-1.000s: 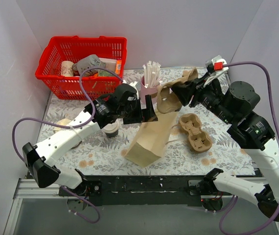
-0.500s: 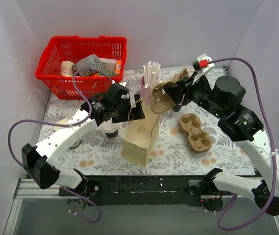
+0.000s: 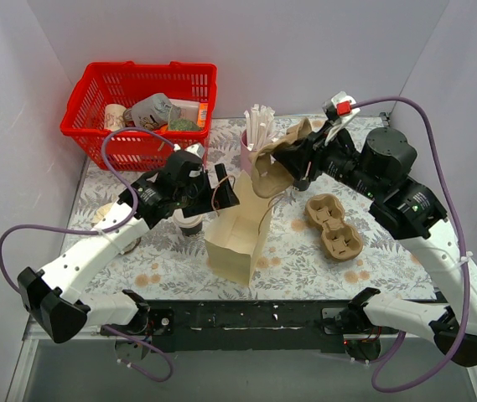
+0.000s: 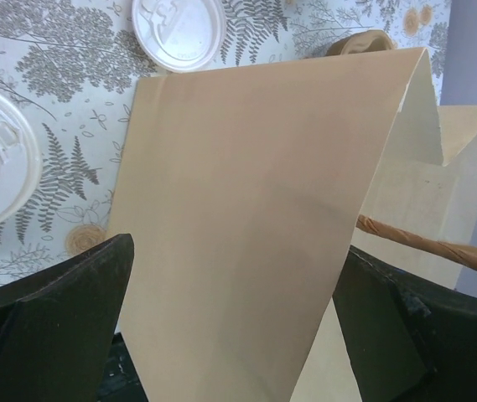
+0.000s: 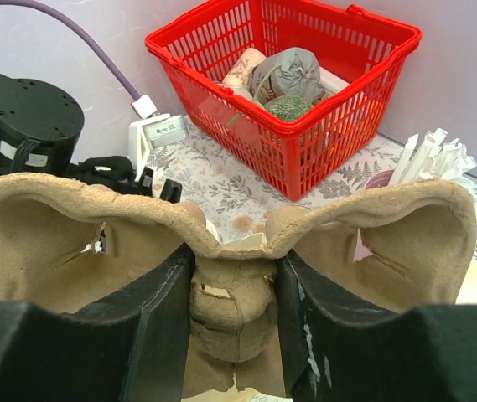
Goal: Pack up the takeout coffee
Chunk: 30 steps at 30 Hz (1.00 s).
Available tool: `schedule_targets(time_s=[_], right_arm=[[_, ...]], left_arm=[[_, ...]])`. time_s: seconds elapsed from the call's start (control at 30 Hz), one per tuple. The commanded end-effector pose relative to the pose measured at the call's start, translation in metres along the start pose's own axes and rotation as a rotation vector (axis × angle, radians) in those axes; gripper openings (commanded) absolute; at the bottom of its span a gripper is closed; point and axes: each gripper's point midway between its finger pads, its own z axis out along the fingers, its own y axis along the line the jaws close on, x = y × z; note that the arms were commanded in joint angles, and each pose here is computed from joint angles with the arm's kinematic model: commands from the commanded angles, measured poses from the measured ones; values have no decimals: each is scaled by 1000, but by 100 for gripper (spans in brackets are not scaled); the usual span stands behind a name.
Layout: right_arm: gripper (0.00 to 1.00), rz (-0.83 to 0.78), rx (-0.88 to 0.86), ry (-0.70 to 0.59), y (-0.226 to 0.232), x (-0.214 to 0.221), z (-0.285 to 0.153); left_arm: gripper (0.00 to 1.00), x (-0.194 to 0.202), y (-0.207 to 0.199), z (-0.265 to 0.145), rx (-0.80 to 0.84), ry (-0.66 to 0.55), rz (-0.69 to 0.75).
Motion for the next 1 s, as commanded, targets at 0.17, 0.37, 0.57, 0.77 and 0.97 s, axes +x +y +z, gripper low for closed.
schedule_targets(time_s=[0.17, 0.37, 0.57, 0.77, 0.97], right_arm=[[46, -50, -191, -14, 33, -21, 4], [46, -112, -433, 11, 69, -20, 5], [46, -41, -653, 127, 98, -1, -1], [45, 80, -707, 267, 103, 27, 1], [45, 148, -726, 351, 101, 54, 8]], left_arm=[[98, -17, -11, -6, 57, 36, -141], [98, -18, -13, -9, 125, 85, -181], [98, -13, -4, -14, 117, 103, -202], [98, -10, 9, -11, 85, 125, -216], [98, -11, 17, -11, 97, 130, -252]])
